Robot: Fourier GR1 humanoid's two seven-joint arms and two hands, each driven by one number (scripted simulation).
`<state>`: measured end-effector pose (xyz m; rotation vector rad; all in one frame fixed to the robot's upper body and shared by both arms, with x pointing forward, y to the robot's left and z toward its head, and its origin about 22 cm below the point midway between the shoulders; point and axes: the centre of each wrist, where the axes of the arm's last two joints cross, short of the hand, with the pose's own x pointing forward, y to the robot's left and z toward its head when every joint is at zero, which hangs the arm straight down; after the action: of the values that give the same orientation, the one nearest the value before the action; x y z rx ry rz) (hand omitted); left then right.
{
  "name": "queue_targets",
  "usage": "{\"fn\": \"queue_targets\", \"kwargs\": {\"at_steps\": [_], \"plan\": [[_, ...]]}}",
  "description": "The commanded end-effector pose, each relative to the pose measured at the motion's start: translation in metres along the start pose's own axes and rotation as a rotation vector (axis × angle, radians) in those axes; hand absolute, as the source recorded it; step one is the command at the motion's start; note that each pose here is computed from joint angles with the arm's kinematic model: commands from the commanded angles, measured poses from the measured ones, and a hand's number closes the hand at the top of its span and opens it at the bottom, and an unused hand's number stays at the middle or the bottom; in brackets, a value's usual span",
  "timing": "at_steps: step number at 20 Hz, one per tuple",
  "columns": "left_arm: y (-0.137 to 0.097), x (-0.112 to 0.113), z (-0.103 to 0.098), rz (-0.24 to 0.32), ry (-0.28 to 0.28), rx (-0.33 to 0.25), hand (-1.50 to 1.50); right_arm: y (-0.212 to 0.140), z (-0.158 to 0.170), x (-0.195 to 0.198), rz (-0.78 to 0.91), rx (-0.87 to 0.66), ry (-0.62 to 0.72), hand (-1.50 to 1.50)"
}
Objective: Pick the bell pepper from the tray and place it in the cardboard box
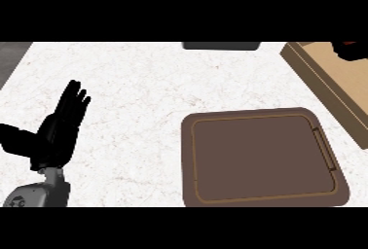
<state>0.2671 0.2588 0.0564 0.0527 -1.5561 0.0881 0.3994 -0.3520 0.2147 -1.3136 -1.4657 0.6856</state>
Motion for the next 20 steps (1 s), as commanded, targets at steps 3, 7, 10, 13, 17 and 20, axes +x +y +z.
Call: {"fn": "queue_targets", "kwargs": {"at_steps": [3, 7, 10, 13, 17, 20], "plan": [[-0.021, 0.000, -0.002, 0.004, 0.006, -0.021, 0.00, 0.018, -0.014, -0.033, 0.147, 0.078, 0.003, 1.50], [-0.016, 0.000, -0.009, 0.007, -0.012, -0.025, 0.00, 0.033, -0.004, -0.065, 0.366, 0.355, 0.115, 1.50], [-0.010, 0.003, -0.010, -0.007, -0.008, -0.023, 0.00, 0.047, 0.000, -0.080, 0.272, 0.436, 0.161, -1.50], [-0.023, 0.007, -0.007, 0.008, -0.005, -0.029, 0.00, 0.034, -0.004, -0.095, 0.162, 0.355, 0.129, -1.50], [-0.014, 0.002, -0.006, 0.011, -0.007, -0.035, 0.00, 0.043, -0.008, -0.077, 0.032, 0.121, 0.049, -1.50], [-0.012, 0.016, -0.008, 0.008, -0.024, -0.017, 0.00, 0.035, -0.008, -0.082, -0.102, -0.049, -0.025, -1.50]]}}
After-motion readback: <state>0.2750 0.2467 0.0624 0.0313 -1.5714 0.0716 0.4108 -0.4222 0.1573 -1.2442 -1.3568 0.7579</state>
